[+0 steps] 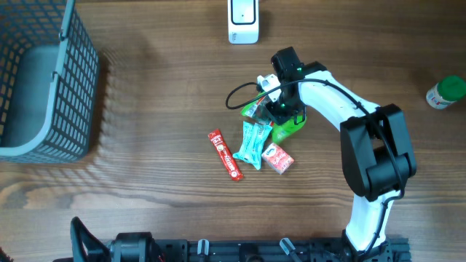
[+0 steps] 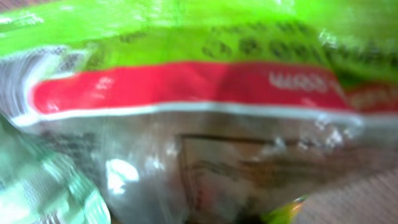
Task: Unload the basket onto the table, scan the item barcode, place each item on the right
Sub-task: 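Lift the green snack bag and hold it at the scanner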
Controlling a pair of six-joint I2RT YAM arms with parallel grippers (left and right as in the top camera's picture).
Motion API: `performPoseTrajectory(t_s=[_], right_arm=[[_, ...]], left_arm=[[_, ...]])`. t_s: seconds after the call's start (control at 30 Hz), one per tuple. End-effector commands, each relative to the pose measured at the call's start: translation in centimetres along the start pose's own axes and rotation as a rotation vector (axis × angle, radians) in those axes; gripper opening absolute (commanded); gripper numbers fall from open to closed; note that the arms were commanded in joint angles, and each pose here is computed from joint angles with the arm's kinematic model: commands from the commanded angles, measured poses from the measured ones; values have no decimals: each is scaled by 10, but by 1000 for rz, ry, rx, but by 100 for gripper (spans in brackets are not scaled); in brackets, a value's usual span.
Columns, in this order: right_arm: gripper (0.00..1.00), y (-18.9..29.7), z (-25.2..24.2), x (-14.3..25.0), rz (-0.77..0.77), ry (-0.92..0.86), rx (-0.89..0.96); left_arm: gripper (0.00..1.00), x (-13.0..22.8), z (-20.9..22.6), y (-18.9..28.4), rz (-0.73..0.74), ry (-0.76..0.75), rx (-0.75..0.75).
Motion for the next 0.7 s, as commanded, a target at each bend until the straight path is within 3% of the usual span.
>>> performPoseTrajectory(t_s=[0.0, 0.2, 0.43, 0.67], right_arm=[[4, -22, -4, 7, 21, -99, 10], [4, 10, -1, -34, -97, -186, 3], [4, 103, 16, -80, -294, -235, -24], [4, 183, 32, -76, -475, -184, 137]], left_arm=[[100, -1, 3, 2, 0, -12, -14], [100, 3, 2, 2, 13, -13, -9], [100, 6, 1, 2, 28, -14, -3], [100, 3, 2, 2, 17, -13, -7]])
Point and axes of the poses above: each gripper's point midway between its finger pads, its own y axis back along the fingers, its own z axis along the line the jaws close on, x = y × z, the point moved 1 cm from there along y, back along the fingers, and after that the axes turned 14 degrees about -y, right-handed, at the moved point
